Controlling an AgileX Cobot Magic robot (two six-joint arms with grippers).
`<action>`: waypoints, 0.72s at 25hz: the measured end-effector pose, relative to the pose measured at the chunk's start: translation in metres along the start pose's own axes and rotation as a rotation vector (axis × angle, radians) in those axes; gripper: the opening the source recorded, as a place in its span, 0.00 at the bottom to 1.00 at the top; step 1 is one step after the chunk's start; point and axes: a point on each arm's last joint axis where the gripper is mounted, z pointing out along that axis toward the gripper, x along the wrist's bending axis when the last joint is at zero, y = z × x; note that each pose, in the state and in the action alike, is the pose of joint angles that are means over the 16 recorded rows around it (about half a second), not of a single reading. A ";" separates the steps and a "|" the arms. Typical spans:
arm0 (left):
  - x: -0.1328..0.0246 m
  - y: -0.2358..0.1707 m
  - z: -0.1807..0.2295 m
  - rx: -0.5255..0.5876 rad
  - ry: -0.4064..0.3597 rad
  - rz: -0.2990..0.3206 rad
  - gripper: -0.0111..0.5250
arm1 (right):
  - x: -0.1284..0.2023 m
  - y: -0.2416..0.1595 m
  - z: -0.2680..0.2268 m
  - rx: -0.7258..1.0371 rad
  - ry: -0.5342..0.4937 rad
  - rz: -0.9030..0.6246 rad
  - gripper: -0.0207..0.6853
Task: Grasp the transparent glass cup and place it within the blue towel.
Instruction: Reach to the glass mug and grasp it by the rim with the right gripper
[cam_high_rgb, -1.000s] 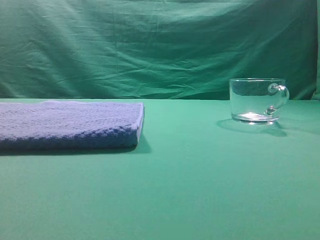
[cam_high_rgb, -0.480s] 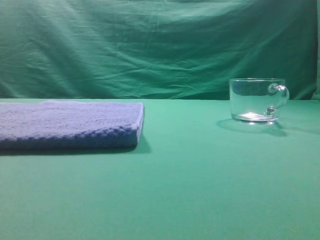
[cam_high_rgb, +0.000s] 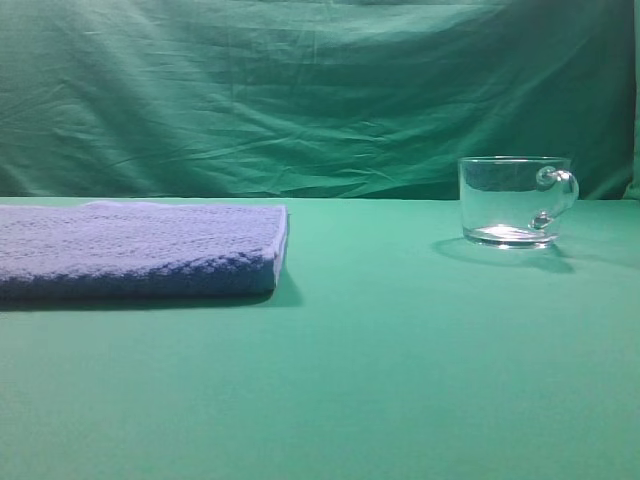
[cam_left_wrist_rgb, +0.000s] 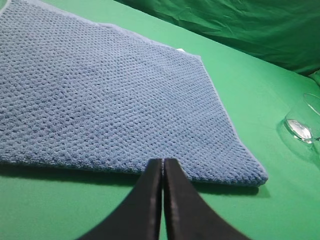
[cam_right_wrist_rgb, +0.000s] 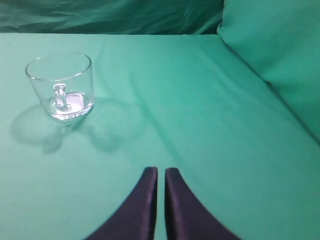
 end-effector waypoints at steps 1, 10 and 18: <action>0.000 0.000 0.000 0.000 0.000 0.000 0.02 | 0.001 0.005 0.000 -0.014 0.003 0.012 0.10; 0.000 0.000 0.000 0.000 0.000 0.000 0.02 | 0.006 0.043 0.012 0.083 0.004 -0.001 0.10; 0.000 0.000 0.000 0.000 0.000 0.000 0.02 | 0.009 0.056 0.052 0.383 0.004 -0.094 0.10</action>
